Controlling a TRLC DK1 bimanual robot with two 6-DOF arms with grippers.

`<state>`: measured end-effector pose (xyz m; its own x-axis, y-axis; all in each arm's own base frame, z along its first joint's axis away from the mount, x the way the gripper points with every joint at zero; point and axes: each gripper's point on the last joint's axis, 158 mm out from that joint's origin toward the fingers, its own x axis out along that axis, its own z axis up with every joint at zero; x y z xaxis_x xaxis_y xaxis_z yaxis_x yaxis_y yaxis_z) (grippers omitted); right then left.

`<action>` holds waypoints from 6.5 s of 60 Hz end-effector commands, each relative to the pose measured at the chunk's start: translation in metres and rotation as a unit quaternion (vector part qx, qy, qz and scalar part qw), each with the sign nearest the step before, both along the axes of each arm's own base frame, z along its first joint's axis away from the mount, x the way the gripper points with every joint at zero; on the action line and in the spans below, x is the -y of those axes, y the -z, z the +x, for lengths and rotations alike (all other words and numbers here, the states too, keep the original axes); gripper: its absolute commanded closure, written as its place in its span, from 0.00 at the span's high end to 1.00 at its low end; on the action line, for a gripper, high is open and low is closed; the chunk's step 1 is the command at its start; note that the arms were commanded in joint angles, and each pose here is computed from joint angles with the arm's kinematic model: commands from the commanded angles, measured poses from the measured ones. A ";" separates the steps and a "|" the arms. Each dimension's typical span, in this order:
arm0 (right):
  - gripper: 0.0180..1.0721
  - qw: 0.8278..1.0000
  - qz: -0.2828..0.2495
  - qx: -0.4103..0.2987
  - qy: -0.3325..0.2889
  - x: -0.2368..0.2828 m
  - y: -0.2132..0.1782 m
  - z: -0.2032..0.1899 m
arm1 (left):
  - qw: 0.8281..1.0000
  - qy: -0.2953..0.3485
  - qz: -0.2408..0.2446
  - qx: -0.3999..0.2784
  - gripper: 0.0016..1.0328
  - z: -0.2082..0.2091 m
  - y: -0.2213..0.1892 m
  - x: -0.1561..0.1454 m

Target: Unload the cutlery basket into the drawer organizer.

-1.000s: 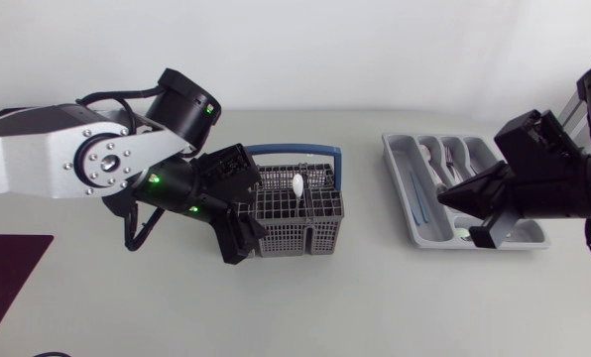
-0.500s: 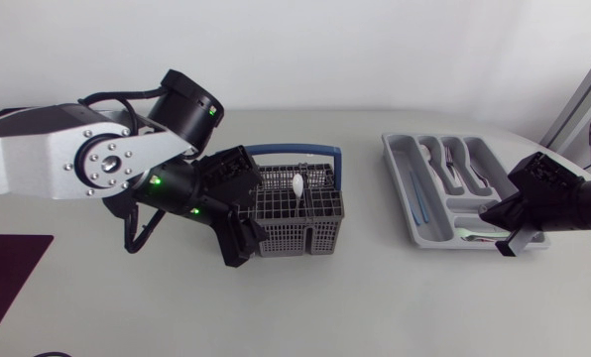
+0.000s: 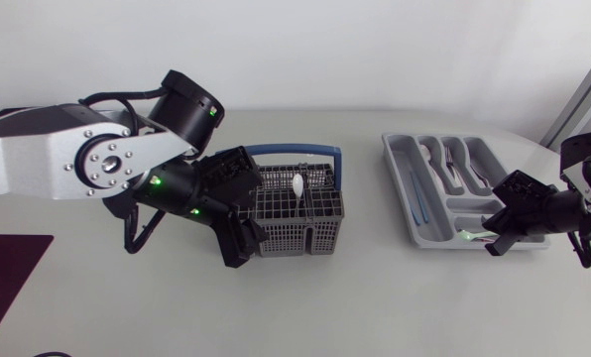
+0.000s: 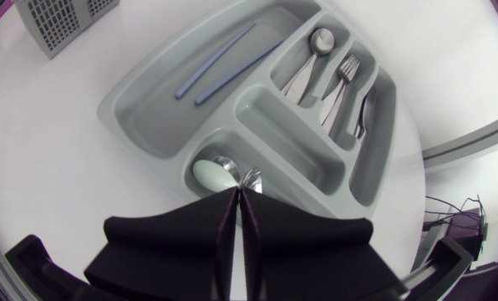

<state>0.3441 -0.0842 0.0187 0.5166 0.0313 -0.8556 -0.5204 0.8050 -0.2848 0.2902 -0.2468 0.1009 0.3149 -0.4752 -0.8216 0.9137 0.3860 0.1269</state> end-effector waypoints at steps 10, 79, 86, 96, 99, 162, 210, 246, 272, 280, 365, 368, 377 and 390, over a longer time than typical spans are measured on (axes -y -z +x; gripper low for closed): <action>0.42 1.000 0.011 -0.016 0.011 -0.008 0.013 0.002 | 1.000 -0.004 -0.005 0.000 0.93 0.004 -0.005 0.005; 0.72 0.979 0.162 0.064 -0.108 -0.189 -0.068 -0.044 | 0.983 -0.130 -0.096 -0.083 0.88 0.025 0.020 0.048; 0.72 0.972 0.183 0.073 -0.128 -0.206 -0.071 -0.046 | 0.979 -0.140 -0.119 -0.085 0.88 0.030 0.013 0.050; 0.72 0.968 0.194 0.068 -0.147 -0.224 -0.064 -0.043 | 0.971 -0.152 -0.160 -0.088 0.88 0.038 0.004 0.059; 0.72 0.967 0.195 0.064 -0.151 -0.228 -0.061 -0.043 | 0.969 -0.157 -0.171 -0.084 0.88 0.043 0.001 0.061; 0.72 0.942 0.239 0.045 -0.233 -0.284 -0.051 -0.046 | 0.942 -0.195 -0.272 -0.037 0.53 0.085 0.012 0.066; 0.72 0.938 0.238 0.039 -0.248 -0.296 -0.048 -0.049 | 0.941 -0.187 -0.281 -0.010 0.15 0.079 0.009 0.074; 0.72 0.937 0.237 0.037 -0.254 -0.298 -0.046 -0.054 | 0.931 -0.188 -0.313 0.011 0.14 0.074 -0.024 0.065; 0.72 0.936 0.238 0.035 -0.257 -0.300 -0.045 -0.056 | 0.920 -0.173 -0.352 0.018 0.14 0.065 -0.063 0.064; 0.72 0.936 0.238 0.035 -0.258 -0.301 -0.045 -0.057 | 0.918 -0.170 -0.357 0.021 0.14 0.062 -0.069 0.062; 0.87 0.843 0.296 0.067 -0.444 -0.328 -0.112 -0.117 | 0.945 0.124 -0.299 -0.039 0.03 -0.073 -0.092 0.081; 0.87 0.838 0.301 0.060 -0.452 -0.332 -0.114 -0.121 | 0.944 0.131 -0.299 -0.043 0.03 -0.077 -0.092 0.082; 0.84 0.826 0.302 0.041 -0.475 -0.339 -0.110 -0.134 | 0.942 0.151 -0.296 -0.054 0.03 -0.090 -0.091 0.087; 0.56 0.812 0.295 0.034 -0.503 -0.341 -0.106 -0.151 | 0.939 0.163 -0.295 -0.069 0.03 -0.097 -0.093 0.088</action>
<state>0.2005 0.2542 0.1249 0.0491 0.8602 -0.5076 -0.9985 0.0294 -0.0467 0.1966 -0.3307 0.1769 0.0005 -0.9004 -0.4351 0.9794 0.0883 -0.1816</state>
